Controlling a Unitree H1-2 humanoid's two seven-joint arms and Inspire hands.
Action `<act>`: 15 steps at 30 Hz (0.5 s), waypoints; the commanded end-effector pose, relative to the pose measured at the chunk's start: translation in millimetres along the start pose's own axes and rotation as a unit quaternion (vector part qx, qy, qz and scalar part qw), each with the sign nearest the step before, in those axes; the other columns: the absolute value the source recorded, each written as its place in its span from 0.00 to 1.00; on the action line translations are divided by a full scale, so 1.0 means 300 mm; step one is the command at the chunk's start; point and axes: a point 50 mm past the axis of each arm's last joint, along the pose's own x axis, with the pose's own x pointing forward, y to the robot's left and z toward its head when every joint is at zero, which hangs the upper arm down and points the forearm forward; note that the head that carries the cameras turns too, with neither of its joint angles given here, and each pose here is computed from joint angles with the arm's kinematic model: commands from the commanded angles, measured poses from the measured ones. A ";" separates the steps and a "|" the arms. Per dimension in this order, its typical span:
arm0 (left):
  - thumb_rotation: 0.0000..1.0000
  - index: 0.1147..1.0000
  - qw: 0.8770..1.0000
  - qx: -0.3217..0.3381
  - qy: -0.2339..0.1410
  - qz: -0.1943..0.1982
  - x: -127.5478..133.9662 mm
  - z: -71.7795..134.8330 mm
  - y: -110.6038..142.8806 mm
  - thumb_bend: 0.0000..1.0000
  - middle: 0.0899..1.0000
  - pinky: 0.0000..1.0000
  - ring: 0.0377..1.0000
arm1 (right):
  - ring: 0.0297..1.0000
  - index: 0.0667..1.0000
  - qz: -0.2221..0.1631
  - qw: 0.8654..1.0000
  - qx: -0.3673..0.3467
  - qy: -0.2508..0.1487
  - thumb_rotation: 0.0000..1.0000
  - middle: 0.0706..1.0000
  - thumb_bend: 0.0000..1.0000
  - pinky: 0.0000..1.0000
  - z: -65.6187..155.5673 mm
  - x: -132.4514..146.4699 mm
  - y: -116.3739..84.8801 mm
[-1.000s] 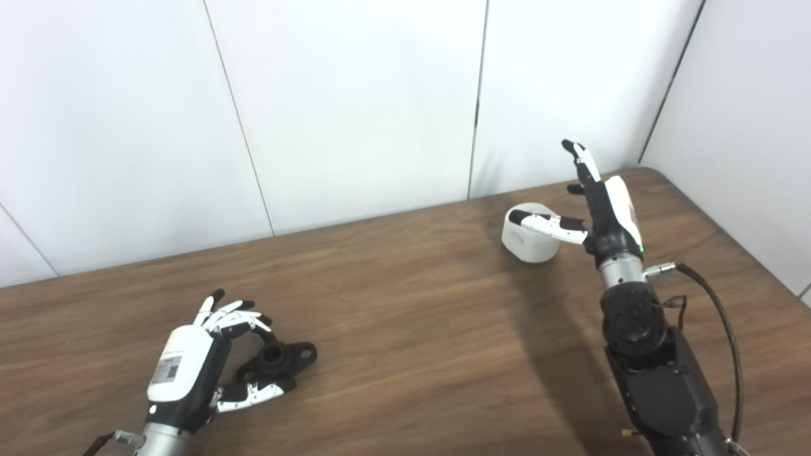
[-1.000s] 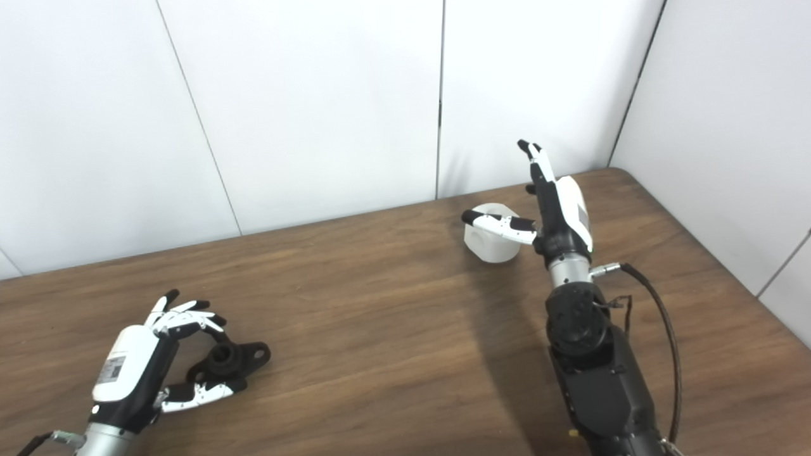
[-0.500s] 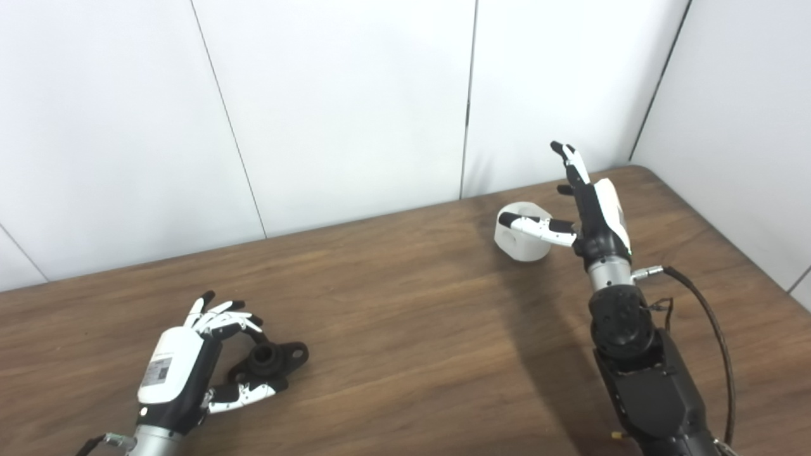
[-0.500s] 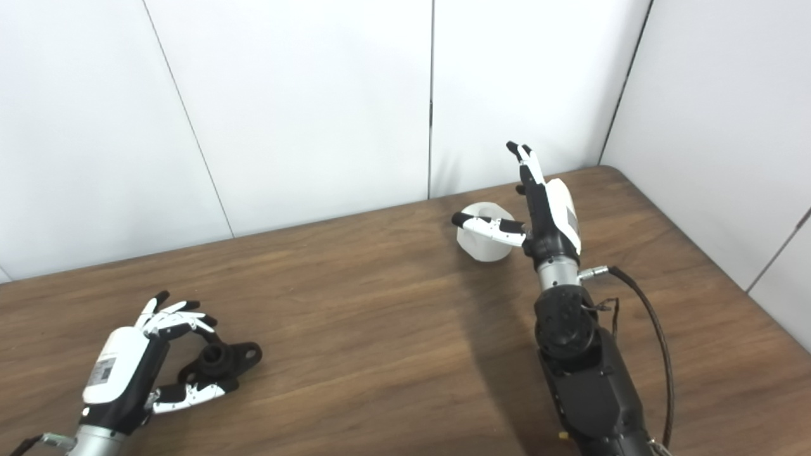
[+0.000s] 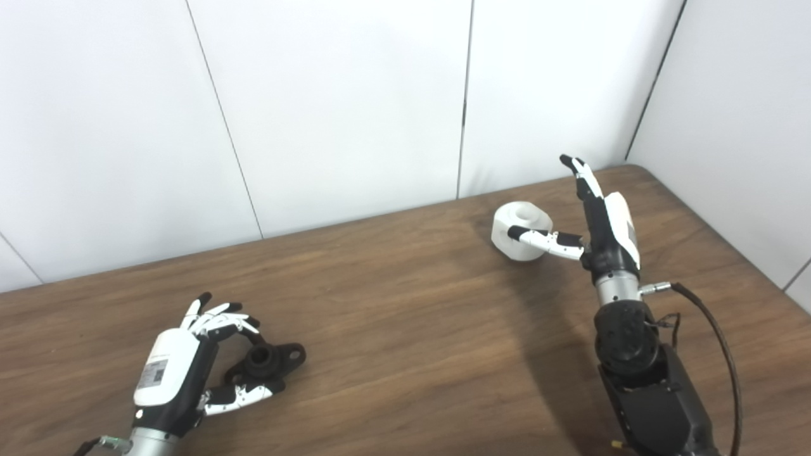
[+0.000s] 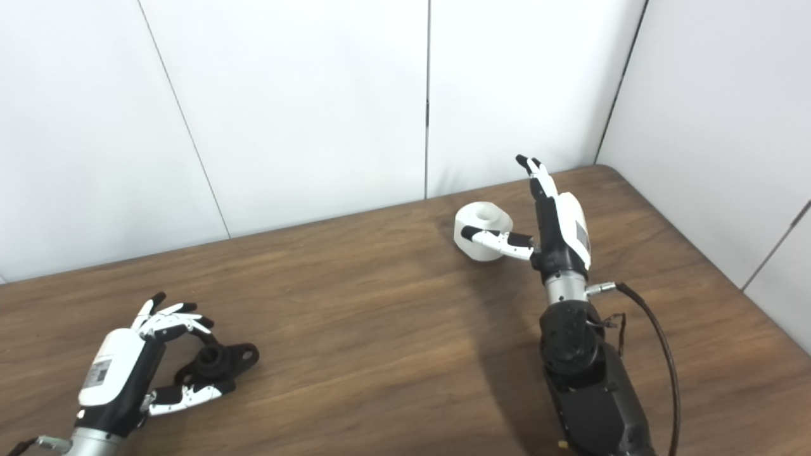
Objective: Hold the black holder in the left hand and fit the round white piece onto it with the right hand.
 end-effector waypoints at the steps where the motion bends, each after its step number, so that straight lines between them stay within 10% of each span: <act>1: 0.04 0.42 0.996 -0.033 0.068 -0.056 -0.211 -0.045 -0.145 0.52 0.66 1.00 0.83 | 0.97 0.91 -0.025 0.999 -0.002 -0.037 0.34 0.97 0.77 0.89 0.033 0.028 -0.030; 15: 0.04 0.42 0.995 -0.035 0.069 -0.056 -0.214 -0.053 -0.142 0.52 0.66 1.00 0.82 | 0.96 0.98 -0.003 1.000 -0.017 0.000 0.35 0.97 0.89 0.84 -0.036 0.072 -0.020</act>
